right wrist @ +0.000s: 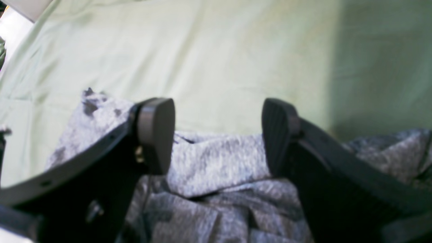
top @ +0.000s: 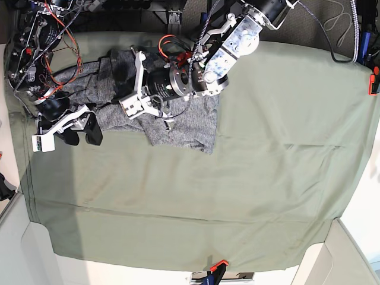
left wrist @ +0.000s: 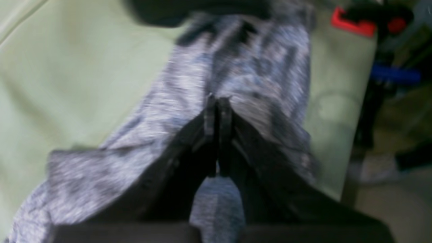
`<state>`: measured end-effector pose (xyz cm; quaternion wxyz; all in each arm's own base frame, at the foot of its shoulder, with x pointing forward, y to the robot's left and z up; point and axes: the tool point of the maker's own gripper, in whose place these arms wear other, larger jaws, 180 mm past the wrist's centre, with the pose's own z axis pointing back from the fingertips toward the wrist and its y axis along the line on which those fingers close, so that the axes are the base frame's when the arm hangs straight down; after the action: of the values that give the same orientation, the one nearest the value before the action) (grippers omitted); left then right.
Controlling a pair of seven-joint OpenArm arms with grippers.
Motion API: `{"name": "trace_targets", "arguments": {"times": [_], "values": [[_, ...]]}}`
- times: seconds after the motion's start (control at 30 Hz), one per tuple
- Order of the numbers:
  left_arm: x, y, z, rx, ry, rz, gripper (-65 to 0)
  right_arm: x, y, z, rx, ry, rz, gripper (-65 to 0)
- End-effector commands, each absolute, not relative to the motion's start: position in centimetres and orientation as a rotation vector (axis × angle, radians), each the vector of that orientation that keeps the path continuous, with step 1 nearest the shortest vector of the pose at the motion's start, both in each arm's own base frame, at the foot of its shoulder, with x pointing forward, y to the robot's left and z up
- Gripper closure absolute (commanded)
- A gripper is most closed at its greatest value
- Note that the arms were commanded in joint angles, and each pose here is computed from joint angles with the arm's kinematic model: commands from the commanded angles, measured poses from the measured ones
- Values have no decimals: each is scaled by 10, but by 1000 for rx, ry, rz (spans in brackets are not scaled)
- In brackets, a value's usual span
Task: Fold the T-shirt properly
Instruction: 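Regrasp the folded shirt with the left gripper and press it flat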
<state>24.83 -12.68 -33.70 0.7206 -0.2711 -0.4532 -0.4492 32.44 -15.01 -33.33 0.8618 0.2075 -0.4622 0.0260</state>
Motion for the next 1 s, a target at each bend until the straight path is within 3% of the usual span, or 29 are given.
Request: {"name": "trace_targets", "arguments": {"times": [0.0,0.23,0.43,0.63,0.97], "values": [[253,-134,-322,-609,-1055,-1005,0,330,-154,-316,444,-1023,82,-401],[250,-138,-317,-645,-1074,-996,0,322,-227,-298,368,-1068,-38,-401],[250,-143,-309,-670,-1105,-987,0,302,-277,-303,240,-1020,-69,-401],[252,-167,-286,-731,-1154,-953,0,290,-294,-335,186,-922,-94,-401],[263,-171,-273,-726,-1182,-938,0,282,-291,-376,239,-840,-152,-401]]}}
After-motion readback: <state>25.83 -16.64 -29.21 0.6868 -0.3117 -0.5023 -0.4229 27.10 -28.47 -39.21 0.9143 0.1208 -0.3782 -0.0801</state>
